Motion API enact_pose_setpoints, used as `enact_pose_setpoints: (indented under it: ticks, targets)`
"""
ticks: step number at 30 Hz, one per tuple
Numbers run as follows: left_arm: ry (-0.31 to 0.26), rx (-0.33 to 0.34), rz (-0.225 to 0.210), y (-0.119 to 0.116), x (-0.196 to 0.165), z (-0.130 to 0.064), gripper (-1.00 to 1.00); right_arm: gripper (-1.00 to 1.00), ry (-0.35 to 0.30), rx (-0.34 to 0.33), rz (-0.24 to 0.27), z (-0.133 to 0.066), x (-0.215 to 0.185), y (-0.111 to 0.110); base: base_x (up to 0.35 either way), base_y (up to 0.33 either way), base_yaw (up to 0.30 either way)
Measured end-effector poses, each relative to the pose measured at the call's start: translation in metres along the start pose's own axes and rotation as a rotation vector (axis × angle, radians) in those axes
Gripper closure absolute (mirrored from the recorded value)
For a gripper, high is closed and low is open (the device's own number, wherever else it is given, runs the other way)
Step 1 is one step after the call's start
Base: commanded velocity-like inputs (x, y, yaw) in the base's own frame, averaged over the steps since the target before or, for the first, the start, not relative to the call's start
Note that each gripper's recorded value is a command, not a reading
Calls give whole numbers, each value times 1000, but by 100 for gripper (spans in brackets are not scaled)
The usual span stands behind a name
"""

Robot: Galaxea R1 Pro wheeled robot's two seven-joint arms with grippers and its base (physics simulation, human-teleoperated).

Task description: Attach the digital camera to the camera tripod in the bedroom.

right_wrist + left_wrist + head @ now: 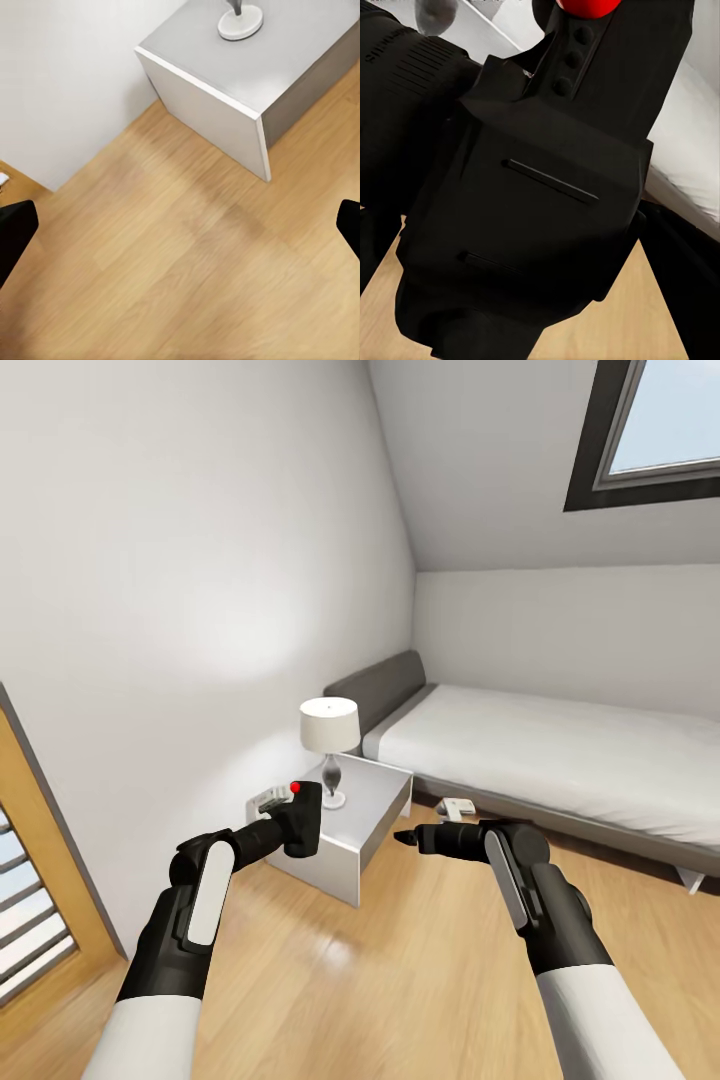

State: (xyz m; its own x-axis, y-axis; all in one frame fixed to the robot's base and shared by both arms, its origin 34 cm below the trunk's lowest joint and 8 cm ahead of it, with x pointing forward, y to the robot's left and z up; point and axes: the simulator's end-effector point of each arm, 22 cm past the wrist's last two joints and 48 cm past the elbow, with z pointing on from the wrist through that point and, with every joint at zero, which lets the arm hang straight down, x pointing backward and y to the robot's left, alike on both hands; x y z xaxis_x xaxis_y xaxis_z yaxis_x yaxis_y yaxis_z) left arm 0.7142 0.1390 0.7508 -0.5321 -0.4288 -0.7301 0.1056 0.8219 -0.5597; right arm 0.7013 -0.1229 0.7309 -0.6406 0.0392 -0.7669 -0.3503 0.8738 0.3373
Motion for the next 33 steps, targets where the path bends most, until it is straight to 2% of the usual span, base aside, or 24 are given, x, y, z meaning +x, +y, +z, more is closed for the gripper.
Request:
enact_pose_setpoints:
  ticks: [33]
  targets:
    - [2,-2,-2,-36,-57,-16,100,-100,4,1,2,-27,-60,18,0,0,0]
